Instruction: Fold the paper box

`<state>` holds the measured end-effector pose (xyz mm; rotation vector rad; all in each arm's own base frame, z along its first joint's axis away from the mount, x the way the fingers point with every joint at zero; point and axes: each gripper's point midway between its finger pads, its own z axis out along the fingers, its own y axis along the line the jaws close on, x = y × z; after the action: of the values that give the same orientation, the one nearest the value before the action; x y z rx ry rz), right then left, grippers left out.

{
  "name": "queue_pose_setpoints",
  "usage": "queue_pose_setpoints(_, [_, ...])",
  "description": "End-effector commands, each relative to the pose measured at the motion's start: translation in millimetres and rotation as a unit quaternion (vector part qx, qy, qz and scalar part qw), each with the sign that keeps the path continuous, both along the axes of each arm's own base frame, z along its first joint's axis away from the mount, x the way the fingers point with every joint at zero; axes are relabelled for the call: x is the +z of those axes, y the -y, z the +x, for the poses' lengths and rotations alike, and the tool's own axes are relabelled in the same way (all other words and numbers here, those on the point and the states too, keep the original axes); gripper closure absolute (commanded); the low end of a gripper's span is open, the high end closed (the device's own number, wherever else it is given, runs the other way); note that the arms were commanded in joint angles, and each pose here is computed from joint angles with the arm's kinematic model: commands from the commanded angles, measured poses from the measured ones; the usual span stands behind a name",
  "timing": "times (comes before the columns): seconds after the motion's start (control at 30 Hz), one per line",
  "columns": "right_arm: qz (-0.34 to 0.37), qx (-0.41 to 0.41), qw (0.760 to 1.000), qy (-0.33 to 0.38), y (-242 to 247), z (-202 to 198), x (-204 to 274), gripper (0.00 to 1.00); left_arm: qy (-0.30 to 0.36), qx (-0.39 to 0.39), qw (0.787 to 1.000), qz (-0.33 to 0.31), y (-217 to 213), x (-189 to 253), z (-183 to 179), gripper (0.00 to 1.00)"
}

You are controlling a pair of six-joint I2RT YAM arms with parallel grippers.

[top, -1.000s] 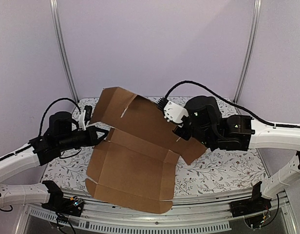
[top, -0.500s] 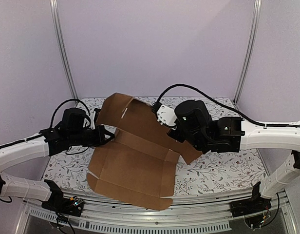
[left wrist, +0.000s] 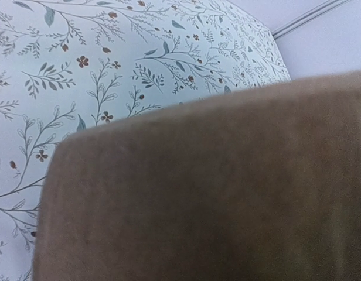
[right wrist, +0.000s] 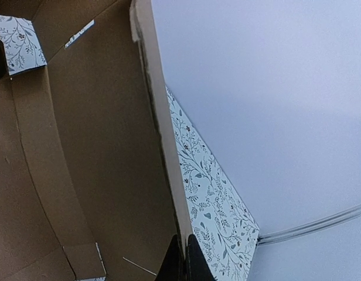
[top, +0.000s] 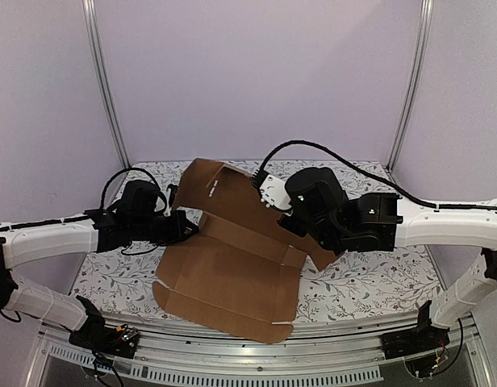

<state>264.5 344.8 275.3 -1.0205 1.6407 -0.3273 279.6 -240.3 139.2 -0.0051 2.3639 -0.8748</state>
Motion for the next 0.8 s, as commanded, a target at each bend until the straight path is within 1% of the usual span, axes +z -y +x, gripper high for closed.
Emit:
queue_pose_setpoints(0.0, [0.042,0.014,0.999,-0.005,-20,-5,12,1.00,0.009,-0.006,1.000,-0.013,15,7,4,1.00])
queue_pose_setpoints(0.23, [-0.010,0.022,1.000,-0.018,-32,-8,-16,1.00,-0.001,-0.004,1.000,-0.010,22,-3,7,1.00])
queue_pose_setpoints(0.4, [-0.058,0.012,0.998,-0.012,-33,-6,-34,1.00,-0.013,-0.006,1.000,0.000,19,-15,3,1.00])
queue_pose_setpoints(0.6, [-0.105,0.016,0.994,-0.008,-34,-5,-47,1.00,-0.020,-0.025,0.999,0.017,12,-22,-11,1.00])
queue_pose_setpoints(0.77, [-0.139,0.025,0.990,-0.002,-36,-4,-54,1.00,-0.010,-0.066,0.997,0.027,9,-11,-27,1.00])
